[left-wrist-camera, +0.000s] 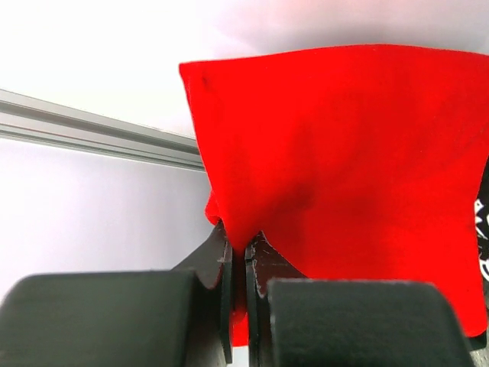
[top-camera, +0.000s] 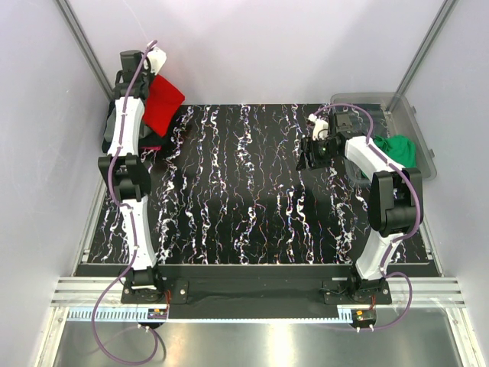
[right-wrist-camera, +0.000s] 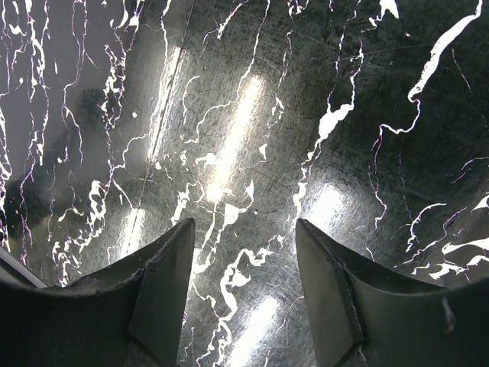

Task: Fold and stack the t-shirts
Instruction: Neatly place the folded tshirt to the corner

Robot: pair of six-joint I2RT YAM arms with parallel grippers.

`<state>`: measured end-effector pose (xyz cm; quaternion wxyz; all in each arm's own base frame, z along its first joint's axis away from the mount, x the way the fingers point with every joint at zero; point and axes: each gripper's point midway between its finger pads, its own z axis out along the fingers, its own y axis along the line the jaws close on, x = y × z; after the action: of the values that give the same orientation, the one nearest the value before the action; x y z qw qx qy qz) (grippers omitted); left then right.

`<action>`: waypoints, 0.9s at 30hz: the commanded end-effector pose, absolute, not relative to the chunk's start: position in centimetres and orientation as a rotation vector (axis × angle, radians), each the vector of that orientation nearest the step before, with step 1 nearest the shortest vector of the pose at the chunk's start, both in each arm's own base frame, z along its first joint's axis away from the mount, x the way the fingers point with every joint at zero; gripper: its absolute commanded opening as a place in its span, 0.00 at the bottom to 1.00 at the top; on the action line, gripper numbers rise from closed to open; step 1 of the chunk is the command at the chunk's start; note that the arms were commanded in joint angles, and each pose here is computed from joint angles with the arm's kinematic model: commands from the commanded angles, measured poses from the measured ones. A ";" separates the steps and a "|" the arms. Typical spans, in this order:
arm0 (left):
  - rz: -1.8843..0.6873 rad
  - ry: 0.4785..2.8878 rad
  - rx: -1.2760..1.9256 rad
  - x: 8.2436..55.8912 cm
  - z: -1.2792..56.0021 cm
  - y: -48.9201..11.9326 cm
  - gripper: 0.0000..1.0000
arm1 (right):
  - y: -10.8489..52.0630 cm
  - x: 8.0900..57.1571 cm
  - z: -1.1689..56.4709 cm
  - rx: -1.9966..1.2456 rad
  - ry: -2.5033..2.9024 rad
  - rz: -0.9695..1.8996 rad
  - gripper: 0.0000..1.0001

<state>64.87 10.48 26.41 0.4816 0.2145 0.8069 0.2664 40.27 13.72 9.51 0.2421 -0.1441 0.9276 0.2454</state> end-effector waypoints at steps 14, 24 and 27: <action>0.709 1.831 0.454 63.5 33.5 8.9 0.00 | 14.4 43.3 11.7 -0.391 2.439 0.681 0.63; 0.710 1.774 0.441 62.9 36.2 7.1 0.00 | 14.4 42.8 11.8 -0.398 2.430 0.680 0.63; 0.722 1.756 0.431 62.4 37.5 7.2 0.00 | 14.5 42.5 11.6 -0.400 2.437 0.685 0.63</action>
<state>64.47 6.79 26.84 0.4790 0.2274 0.8034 0.2709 41.87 14.05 9.80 0.2556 -0.1397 0.9237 0.2488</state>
